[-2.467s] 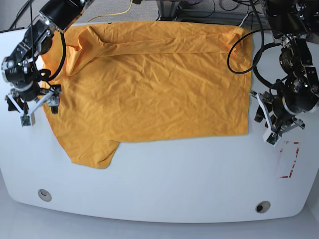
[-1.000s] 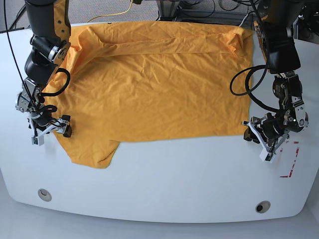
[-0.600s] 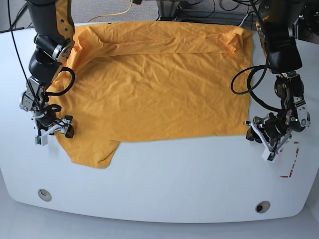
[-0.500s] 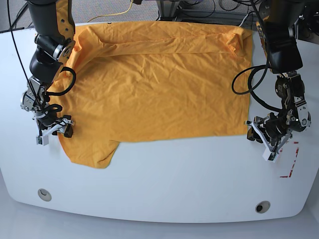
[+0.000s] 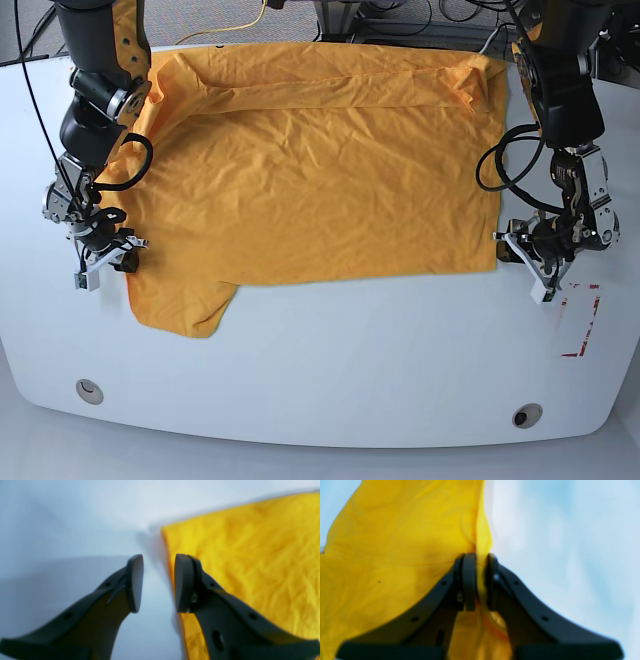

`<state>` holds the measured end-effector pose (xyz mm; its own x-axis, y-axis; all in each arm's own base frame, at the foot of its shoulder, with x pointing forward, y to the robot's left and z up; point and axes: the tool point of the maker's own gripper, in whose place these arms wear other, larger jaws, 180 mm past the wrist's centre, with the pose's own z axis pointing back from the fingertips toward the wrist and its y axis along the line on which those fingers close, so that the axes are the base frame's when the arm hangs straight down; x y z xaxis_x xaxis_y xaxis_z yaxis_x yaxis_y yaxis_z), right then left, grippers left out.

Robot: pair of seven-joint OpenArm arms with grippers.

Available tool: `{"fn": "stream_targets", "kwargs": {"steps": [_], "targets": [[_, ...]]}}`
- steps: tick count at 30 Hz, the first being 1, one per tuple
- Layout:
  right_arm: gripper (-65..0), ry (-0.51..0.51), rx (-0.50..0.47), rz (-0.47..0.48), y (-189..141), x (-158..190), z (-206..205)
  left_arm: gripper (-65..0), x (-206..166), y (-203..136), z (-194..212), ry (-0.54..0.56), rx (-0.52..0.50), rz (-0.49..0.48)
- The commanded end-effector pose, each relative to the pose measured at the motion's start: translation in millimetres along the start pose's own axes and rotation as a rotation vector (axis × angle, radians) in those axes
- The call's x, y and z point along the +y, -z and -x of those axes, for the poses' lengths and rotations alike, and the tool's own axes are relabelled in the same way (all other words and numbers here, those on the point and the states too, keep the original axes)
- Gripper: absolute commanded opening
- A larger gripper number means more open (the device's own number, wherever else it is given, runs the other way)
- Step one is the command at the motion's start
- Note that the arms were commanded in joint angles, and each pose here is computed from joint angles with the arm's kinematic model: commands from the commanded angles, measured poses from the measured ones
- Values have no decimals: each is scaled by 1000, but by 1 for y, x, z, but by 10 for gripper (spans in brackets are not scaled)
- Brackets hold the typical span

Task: Layout the t-shirt on the table in an organized manner, then fold the t-shirt properly
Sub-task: 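Lower both grippers and grasp the hem corners of the orange shirt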

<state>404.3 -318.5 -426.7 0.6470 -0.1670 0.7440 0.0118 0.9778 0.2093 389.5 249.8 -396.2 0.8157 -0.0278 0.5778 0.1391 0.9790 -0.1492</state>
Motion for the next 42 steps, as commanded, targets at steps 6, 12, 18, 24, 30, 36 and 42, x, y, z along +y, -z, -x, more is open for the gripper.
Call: {"fn": "stream_targets", "kwargs": {"steps": [6,12,18,24,30,36,42], "targets": [[-579,-17,-32,4,-3,-4,-18,-438,9,-6,-26,-39,-94,-28],[-579,-13,-32,2,-3,-3,-17,-328,8,4,-12,-68,-55,-13],[-579,-12,-32,2,-3,-3,-16,-317,-1,14,-1,-95,-25,14],[-579,-12,-32,2,-3,-3,-16,-318,-24,26,4,-110,-13,62],[-579,-11,-32,0,-2,-3,-16,-318,-45,34,5,-89,1,97],[-579,-11,-32,0,-2,-3,-16,-318,-63,40,6,-67,11,126],[-583,-12,-32,3,-3,-4,-16,-360,-64,40,0,-72,-4,127]]}}
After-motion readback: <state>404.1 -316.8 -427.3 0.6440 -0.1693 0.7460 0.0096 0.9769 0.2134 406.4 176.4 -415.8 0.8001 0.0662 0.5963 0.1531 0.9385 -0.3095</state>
